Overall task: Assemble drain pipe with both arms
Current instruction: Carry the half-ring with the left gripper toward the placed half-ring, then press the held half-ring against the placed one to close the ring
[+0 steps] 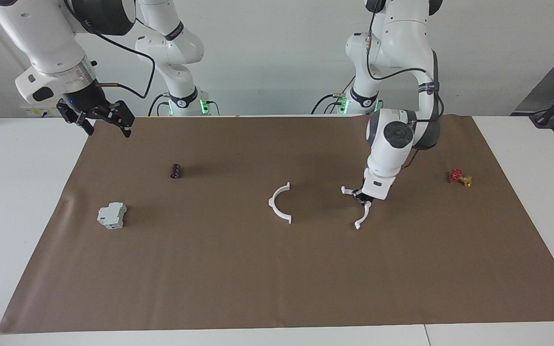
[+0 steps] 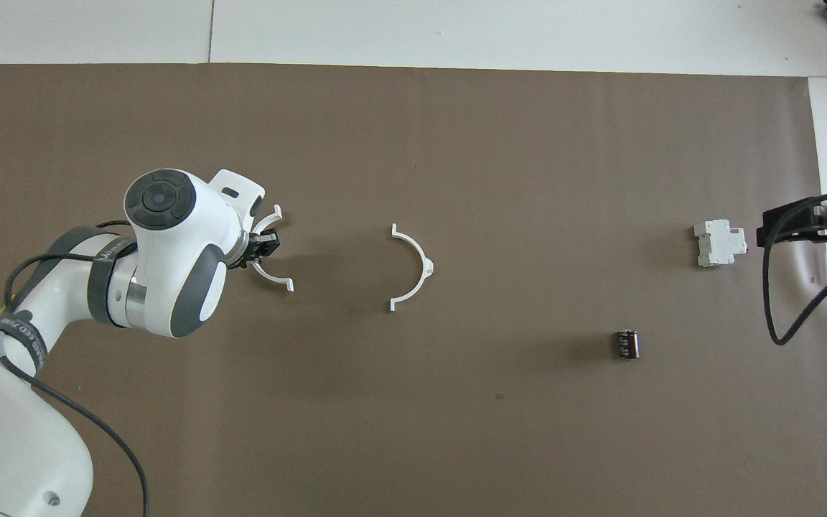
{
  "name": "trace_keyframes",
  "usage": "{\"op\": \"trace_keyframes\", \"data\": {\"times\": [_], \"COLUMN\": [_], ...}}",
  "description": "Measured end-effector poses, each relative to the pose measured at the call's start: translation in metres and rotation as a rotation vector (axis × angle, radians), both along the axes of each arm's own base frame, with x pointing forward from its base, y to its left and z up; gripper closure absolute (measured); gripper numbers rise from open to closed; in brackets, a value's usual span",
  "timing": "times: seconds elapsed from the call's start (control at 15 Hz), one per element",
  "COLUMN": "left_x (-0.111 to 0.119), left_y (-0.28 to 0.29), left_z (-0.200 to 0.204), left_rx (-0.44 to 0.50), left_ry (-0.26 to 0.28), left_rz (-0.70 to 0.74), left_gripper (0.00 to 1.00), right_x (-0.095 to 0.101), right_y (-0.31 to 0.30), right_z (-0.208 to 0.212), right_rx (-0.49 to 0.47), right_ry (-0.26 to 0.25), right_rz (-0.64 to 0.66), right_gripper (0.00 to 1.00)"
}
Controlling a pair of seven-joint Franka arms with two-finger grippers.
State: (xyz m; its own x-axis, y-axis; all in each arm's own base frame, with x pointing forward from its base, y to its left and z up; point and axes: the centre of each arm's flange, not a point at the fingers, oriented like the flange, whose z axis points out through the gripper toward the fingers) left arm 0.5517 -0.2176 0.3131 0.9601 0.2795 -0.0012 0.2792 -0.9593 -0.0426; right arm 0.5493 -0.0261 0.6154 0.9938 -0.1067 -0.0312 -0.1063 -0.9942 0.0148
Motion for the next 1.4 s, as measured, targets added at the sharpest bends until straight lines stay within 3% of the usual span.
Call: {"op": "trace_keyframes", "data": {"times": [0.74, 1.4], "left_x": [-0.023, -0.019], "left_y": [-0.098, -0.111], "left_z": [-0.001, -0.015], "left_rx": [-0.010, 0.000], "left_ry": [-0.040, -0.033], "left_rz": [-0.179, -0.231], "left_gripper": [0.78, 0.78], "right_x": [0.000, 0.000], "right_y": [0.000, 0.000], "right_z": [0.000, 0.000], "right_rx": [0.000, 0.000], "right_ry": [0.000, 0.000], "right_rz": [0.000, 0.000], "right_gripper": [0.00, 0.00]}}
